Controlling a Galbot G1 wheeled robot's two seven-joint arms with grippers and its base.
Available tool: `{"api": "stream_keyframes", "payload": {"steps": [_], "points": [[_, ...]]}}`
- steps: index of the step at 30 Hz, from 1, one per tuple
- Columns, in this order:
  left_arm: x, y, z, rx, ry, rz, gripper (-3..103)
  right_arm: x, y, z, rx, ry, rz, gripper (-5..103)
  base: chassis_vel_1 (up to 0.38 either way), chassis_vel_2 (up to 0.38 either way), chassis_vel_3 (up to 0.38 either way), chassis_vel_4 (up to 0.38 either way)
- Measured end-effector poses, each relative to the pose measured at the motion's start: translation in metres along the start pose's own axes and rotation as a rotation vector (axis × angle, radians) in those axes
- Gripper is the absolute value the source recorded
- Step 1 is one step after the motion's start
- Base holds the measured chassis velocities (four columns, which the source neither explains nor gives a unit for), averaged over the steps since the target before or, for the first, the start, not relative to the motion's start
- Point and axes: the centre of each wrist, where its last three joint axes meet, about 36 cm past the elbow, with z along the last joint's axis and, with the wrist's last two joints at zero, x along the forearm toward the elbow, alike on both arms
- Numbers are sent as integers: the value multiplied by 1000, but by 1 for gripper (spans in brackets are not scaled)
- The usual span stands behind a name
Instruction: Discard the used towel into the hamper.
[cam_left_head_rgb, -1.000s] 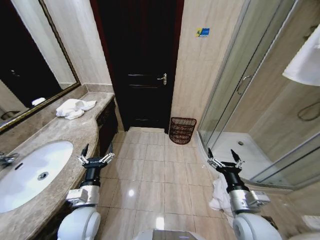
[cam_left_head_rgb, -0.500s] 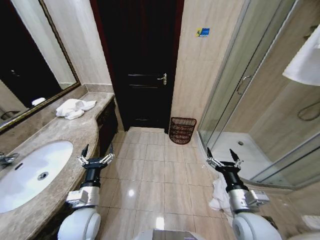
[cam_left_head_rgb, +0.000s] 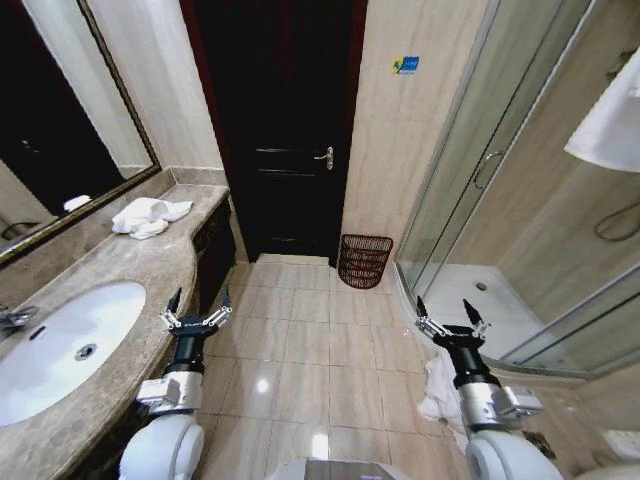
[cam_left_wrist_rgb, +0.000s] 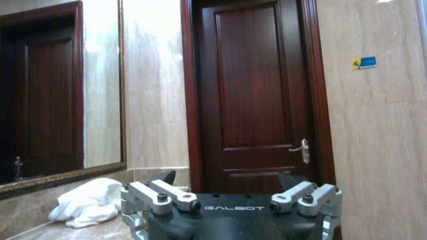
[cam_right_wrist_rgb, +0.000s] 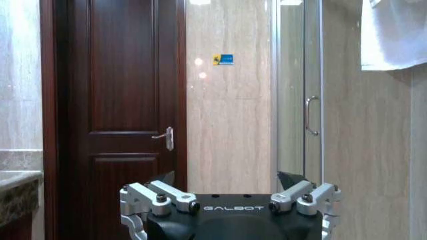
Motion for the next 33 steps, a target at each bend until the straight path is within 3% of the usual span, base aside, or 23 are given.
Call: {"api": "stream_keyframes", "payload": {"steps": [33], "points": [[8,3,0,-17,-2,6,100,3,2,3,8,-2,-10,100,-15,15,18,-17]]}}
